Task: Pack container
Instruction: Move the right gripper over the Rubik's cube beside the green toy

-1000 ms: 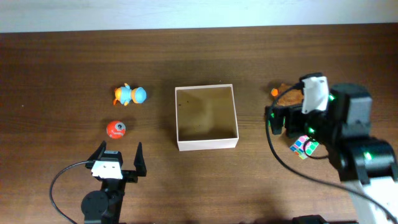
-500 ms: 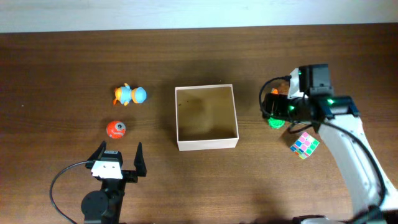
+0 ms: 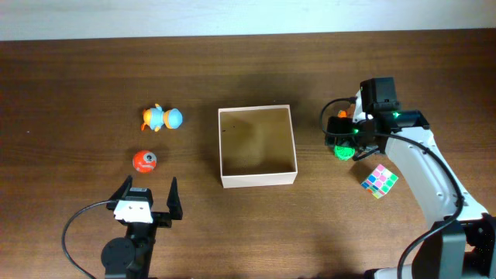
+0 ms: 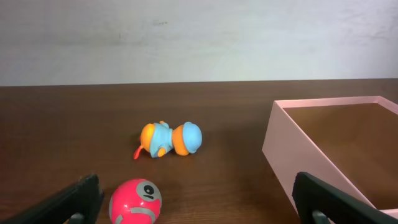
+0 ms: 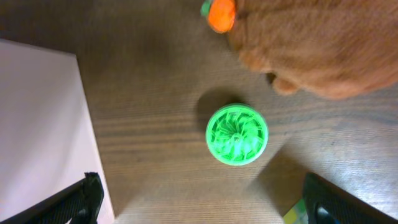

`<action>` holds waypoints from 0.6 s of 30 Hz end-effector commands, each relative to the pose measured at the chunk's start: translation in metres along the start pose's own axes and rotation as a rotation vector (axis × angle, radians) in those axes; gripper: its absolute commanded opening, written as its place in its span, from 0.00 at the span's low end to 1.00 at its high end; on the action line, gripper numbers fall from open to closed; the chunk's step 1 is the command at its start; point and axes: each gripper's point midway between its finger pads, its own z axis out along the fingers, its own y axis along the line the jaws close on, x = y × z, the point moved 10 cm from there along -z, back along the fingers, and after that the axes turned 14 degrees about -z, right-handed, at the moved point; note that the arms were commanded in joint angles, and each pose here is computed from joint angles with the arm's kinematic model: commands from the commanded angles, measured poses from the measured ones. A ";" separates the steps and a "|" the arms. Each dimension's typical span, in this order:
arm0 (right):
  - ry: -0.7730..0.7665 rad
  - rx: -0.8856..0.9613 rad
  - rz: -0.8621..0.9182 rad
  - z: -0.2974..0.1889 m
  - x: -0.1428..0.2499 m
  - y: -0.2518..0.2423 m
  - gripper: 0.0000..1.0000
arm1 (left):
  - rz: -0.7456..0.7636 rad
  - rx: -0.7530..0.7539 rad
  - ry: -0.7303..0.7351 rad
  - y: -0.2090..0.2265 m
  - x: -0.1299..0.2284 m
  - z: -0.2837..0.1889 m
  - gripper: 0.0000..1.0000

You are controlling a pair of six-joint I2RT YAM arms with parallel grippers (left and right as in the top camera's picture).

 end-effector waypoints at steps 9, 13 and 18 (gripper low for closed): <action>0.008 0.256 0.378 -0.029 -0.003 -0.044 0.95 | 0.016 -0.004 -0.004 0.000 0.001 0.000 0.99; 0.154 0.304 0.563 -0.034 0.024 -0.063 0.95 | 0.016 -0.004 -0.004 0.000 0.001 0.000 0.99; 0.250 0.321 0.692 -0.039 0.043 -0.073 0.90 | 0.016 -0.004 -0.004 0.000 0.001 0.000 0.99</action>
